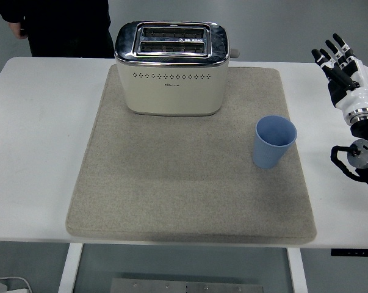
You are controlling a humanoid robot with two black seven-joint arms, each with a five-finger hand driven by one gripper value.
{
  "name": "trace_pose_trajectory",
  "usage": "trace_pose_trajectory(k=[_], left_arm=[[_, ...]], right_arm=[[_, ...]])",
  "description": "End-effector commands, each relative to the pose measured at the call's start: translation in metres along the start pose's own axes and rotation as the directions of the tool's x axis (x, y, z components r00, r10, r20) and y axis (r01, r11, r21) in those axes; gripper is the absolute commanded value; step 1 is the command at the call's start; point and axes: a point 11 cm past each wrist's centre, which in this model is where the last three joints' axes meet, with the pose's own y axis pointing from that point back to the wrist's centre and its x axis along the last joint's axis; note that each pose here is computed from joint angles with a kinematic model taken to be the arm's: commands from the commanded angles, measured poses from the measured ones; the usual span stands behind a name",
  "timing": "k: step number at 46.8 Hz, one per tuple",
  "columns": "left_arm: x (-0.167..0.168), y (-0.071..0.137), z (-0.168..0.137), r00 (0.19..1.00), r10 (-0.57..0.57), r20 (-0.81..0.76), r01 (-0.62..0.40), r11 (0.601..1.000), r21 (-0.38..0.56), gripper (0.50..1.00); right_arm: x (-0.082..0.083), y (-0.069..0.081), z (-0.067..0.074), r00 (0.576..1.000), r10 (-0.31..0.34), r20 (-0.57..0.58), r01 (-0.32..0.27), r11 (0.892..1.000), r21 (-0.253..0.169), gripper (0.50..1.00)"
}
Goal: Put the water cup in front of the bread machine
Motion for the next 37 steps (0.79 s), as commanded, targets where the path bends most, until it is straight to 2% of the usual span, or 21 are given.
trace_pose_trajectory(k=[1,37], left_arm=[[0.0006,0.0000,0.0006,1.000,0.004,-0.004,-0.004,1.000,-0.002,1.000],[0.0032,0.0002,0.0006,1.000,0.018,0.000,-0.018,1.000,-0.001,1.000]], right_arm=[[-0.0005,0.0000,0.0003,1.000,-0.001,0.001,0.001,1.000,0.000,0.917],[0.0008,0.0026,0.0044,1.000,-0.004,0.004,0.004,1.000,-0.009,0.917]])
